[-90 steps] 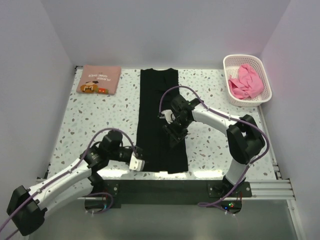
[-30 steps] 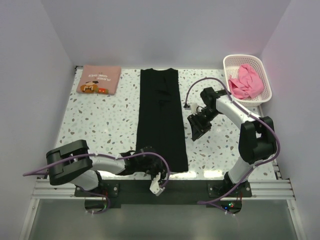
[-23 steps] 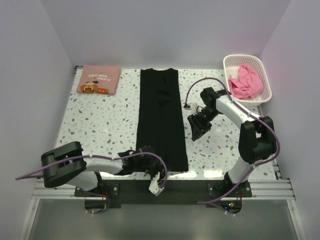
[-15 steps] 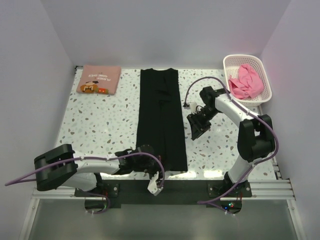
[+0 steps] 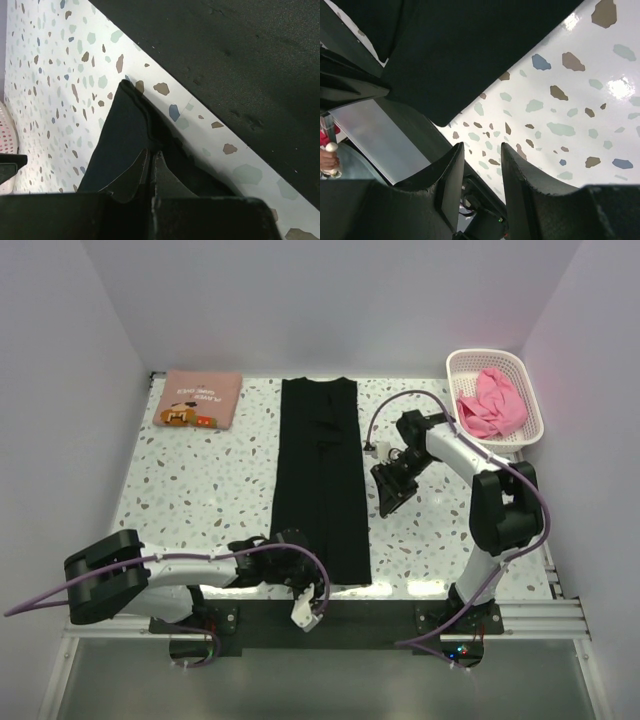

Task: Fold and stack the t-shirts
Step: Fold the tshirt

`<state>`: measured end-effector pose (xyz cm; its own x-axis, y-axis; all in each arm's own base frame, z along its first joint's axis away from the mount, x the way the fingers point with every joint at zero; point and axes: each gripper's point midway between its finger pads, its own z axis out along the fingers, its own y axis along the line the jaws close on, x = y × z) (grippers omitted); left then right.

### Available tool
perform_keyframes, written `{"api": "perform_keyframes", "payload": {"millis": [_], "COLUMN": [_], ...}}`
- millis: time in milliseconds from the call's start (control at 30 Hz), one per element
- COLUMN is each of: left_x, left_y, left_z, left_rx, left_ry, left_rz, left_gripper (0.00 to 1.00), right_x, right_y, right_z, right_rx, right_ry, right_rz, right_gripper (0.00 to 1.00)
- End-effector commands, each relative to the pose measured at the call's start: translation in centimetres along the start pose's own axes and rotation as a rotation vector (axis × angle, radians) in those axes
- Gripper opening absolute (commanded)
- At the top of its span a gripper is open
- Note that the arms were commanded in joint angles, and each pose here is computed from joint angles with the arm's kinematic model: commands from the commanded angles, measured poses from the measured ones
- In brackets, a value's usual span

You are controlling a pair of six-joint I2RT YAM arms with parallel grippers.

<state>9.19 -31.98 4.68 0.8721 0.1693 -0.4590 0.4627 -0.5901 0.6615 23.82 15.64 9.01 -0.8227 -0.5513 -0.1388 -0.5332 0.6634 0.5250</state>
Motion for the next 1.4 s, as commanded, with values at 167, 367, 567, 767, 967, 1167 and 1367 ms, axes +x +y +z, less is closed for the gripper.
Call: {"api": "perform_keyframes", "payload": {"millis": [167, 367, 567, 767, 967, 1167, 1367], "left_x": [0.9, 0.8, -0.1, 0.7, 0.3, 0.7, 2.0], "left_y": [-1.2, 2.7, 1.1, -5.7, -9.4, -11.7, -11.4], "left_z": [0.1, -3.5, -9.7, -12.4, -12.5, -12.5, -11.8], "left_rx": [0.027, -0.026, -0.035, 0.055, 0.186, 0.294, 0.281], "left_ry": [-0.028, -0.094, -0.078, 0.015, 0.014, 0.03, 0.045], "left_rz": [-0.099, -0.299, -0.377, -0.4, -0.429, -0.411, -0.373], "left_gripper": [0.13, 0.4, 0.45, 0.46, 0.47, 0.49, 0.49], "right_x": [-1.8, -3.3, -2.5, 1.8, 5.7, 7.6, 8.8], "right_y": [1.1, 1.6, 3.1, 6.4, 9.1, 9.8, 9.7], "right_z": [-0.8, -4.1, -5.6, 0.8, 6.4, 8.7, 10.2], "right_rx": [-0.044, 0.05, 0.196, 0.181, 0.078, 0.031, 0.028], "right_ry": [-0.058, -0.181, -0.32, -0.224, -0.094, 0.002, 0.067], "right_rz": [-0.05, -0.276, -0.754, -1.191, -1.458, -1.59, -1.647], "right_gripper": [0.41, 0.49, 0.52, 0.51, 0.51, 0.5, 0.46]}}
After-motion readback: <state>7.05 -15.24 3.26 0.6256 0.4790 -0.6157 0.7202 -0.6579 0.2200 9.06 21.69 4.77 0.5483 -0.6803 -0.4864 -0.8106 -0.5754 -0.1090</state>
